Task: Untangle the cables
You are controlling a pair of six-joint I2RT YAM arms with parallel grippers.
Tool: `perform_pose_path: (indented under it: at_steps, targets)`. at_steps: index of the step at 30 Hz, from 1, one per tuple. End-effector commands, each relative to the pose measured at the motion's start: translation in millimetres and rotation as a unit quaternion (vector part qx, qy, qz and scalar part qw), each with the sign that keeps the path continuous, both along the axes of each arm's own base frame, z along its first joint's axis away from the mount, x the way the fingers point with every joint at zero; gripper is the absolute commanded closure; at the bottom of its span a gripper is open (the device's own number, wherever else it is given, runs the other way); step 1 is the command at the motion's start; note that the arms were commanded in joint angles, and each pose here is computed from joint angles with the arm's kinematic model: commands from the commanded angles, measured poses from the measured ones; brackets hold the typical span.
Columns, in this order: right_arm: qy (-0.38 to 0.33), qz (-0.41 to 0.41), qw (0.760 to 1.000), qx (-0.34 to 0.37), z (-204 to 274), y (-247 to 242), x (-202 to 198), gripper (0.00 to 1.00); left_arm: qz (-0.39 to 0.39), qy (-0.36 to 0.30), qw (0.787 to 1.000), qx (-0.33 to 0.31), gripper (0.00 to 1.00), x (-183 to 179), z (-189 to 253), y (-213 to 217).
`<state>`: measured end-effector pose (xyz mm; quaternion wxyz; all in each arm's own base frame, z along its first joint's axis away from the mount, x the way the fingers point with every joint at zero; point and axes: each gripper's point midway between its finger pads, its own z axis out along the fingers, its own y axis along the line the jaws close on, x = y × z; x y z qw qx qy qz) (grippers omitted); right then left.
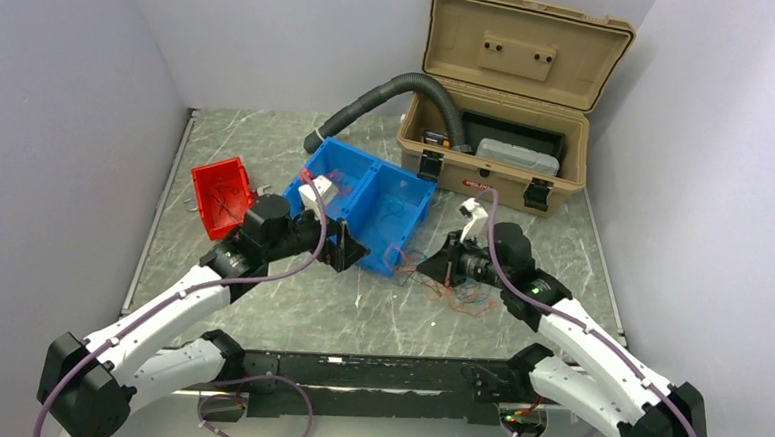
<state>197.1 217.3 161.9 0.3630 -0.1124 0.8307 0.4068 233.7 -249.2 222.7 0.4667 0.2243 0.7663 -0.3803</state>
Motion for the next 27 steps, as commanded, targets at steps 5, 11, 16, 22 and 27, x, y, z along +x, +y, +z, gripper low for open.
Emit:
perform_pose_path:
  at_steps: [5, 11, 16, 22, 27]
  targets:
    - [-0.057, 0.132, 0.988, 0.061, 53.0, 62.6, -25.4, 0.69, -0.053, -0.060, 0.995, -0.066, 0.01, -17.2, 27.2, -10.7]
    - [-0.060, 0.065, 0.996, 0.018, 40.2, 44.8, -9.6, 0.18, -0.059, -0.051, 0.995, -0.055, 0.01, -20.1, 19.6, -9.8]
    - [-0.041, -0.044, 0.996, -0.062, 16.6, 9.0, 11.4, 0.18, -0.041, -0.023, 0.998, -0.031, 0.01, -18.5, -0.7, -8.1]
    - [0.003, -0.155, 0.977, -0.147, -19.0, -35.7, 23.1, 0.21, -0.036, -0.004, 0.999, 0.008, 0.01, -23.2, -21.3, -14.5]
    - [0.018, -0.174, 0.974, -0.143, -27.0, -43.2, 21.4, 0.21, -0.033, -0.001, 0.999, 0.021, 0.01, -24.8, -29.5, -18.9]
